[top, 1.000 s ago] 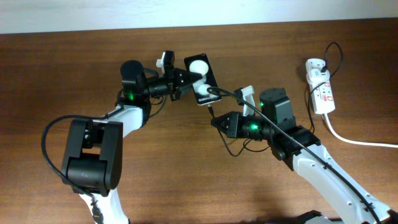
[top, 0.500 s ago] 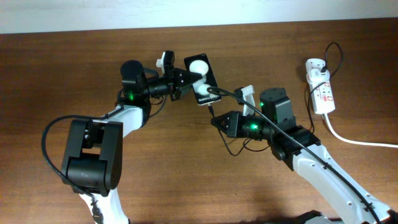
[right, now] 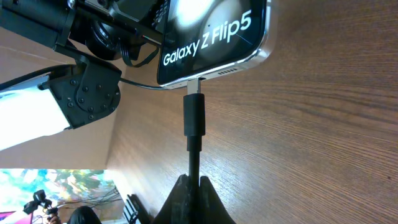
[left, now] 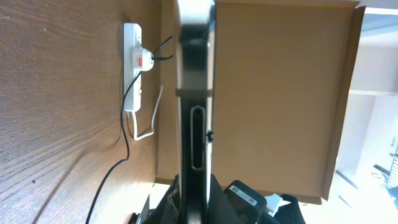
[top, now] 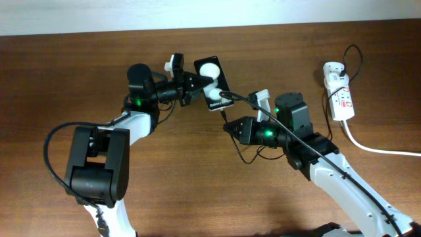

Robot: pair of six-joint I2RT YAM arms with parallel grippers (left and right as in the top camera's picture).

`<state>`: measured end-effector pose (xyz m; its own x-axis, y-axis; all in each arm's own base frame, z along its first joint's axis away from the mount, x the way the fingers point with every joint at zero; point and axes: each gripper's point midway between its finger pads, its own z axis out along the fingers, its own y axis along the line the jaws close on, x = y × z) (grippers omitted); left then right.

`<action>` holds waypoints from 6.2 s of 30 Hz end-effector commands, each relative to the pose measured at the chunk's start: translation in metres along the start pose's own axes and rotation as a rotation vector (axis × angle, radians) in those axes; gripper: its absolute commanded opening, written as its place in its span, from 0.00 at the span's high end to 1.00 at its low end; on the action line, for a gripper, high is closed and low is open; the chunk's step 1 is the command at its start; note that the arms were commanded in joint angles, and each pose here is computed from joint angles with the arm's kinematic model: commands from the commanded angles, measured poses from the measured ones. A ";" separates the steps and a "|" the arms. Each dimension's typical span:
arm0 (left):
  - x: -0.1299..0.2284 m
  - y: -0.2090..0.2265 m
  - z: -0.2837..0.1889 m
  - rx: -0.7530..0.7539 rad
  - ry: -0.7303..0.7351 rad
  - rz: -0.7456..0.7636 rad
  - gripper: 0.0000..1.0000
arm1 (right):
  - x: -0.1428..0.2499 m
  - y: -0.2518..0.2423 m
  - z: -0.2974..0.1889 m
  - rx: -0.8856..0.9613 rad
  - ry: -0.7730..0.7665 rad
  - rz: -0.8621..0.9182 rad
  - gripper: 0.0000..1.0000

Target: Plug charger to phone and switch on socket

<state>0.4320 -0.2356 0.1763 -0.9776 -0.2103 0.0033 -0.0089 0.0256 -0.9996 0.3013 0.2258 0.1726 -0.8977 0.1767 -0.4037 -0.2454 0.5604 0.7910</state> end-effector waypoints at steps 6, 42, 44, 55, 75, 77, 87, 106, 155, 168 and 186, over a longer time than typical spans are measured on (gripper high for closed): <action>-0.003 -0.007 0.001 0.011 0.010 0.046 1.00 | -0.003 -0.006 0.001 0.030 -0.021 0.012 0.96; 0.013 -0.008 0.006 0.017 0.085 0.084 1.00 | -0.027 -0.014 -0.001 0.093 -0.139 0.001 0.96; 0.014 -0.008 0.005 0.017 0.092 0.085 1.00 | -0.027 -0.017 0.001 0.100 -0.136 0.006 0.96; 0.018 -0.008 0.005 0.024 0.117 0.162 1.00 | -0.039 -0.019 0.022 0.047 -0.136 0.004 0.96; 0.013 -0.007 0.004 0.024 0.090 0.290 1.00 | 0.020 0.016 -0.092 0.135 -0.083 -0.167 0.24; 0.013 -0.006 0.004 0.027 0.089 0.365 1.00 | 0.027 0.030 -0.124 0.162 -0.176 -0.234 0.12; 0.003 0.061 0.004 -0.202 0.000 0.300 1.00 | 0.042 0.013 -0.138 0.272 -0.173 -0.242 0.10; 0.010 0.171 -0.032 -0.796 -0.089 0.230 0.46 | 0.042 -0.010 -0.120 0.322 -0.087 -0.178 0.10; 0.033 -0.040 -0.064 -1.017 -0.053 0.865 0.01 | -0.188 -0.373 -0.240 0.679 -0.421 0.429 0.96; 0.032 -0.042 -0.063 -1.012 -0.061 0.873 0.01 | -0.188 -0.386 -0.207 0.753 -0.380 0.415 0.96; 0.031 -0.043 -0.062 -1.007 -0.066 0.881 0.01 | -0.147 -0.389 -0.170 0.721 -0.218 0.516 0.96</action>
<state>0.3892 -0.1820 0.2163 -0.7416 0.1900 -0.6434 0.4232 0.8767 -0.2288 0.4750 -0.1829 0.0271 -0.6785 0.6682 -0.3051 0.5205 0.7304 0.4422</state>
